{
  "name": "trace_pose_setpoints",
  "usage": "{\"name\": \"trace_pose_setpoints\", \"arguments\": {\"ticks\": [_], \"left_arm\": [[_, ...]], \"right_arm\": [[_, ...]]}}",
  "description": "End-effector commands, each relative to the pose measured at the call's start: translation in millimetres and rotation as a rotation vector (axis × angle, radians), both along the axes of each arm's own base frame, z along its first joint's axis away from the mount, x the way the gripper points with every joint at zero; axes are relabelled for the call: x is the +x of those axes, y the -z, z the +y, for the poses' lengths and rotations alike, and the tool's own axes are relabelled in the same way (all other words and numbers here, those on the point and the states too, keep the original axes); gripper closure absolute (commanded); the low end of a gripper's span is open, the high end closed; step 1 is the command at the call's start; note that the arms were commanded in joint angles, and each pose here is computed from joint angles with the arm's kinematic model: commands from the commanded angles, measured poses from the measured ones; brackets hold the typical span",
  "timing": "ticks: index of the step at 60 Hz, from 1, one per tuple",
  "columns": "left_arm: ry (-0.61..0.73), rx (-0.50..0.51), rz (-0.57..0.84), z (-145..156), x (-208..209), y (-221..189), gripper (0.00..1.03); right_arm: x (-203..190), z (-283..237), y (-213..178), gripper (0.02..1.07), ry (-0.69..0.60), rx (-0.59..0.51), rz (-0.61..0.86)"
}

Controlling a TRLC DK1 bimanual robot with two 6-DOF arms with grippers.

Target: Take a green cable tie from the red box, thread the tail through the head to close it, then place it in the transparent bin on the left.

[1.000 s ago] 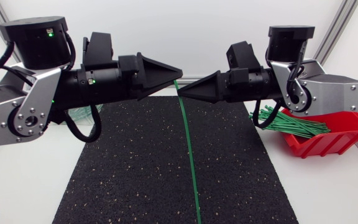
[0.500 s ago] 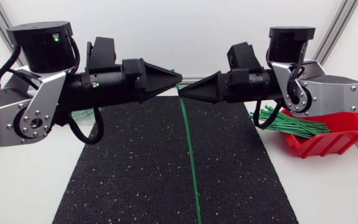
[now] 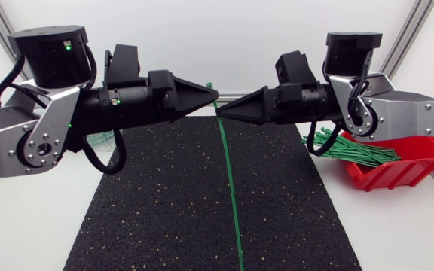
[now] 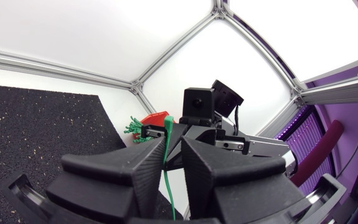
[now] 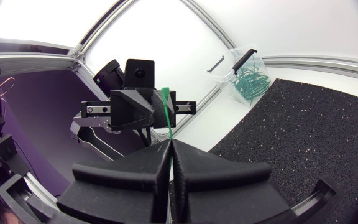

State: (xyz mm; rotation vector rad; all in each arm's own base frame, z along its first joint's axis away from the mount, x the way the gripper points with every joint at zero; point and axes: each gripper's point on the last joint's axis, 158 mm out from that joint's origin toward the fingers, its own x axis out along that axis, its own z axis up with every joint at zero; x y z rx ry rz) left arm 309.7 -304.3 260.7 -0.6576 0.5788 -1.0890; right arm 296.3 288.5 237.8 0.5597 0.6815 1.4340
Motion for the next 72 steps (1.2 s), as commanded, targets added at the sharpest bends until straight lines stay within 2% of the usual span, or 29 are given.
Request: {"name": "trace_pose_setpoints", "arguments": {"ticks": [1, 9, 14, 72], "left_arm": [[0.006, -0.007, 0.026, -3, 0, 8, 0.86], [0.005, -0.007, 0.033, -3, 0, 9, 0.9], [0.002, -0.007, 0.036, -3, 1, 10, 0.99], [0.0, -0.008, 0.037, -4, 2, 10, 0.99]], "right_arm": [[0, 0, 12, 1.01, 0.002, -0.007, 0.05], [-1, 0, 13, 1.01, 0.001, -0.008, 0.053], [-1, 0, 13, 1.01, 0.001, -0.008, 0.055], [-11, 19, 19, 1.01, -0.054, -0.013, 0.069]]}}
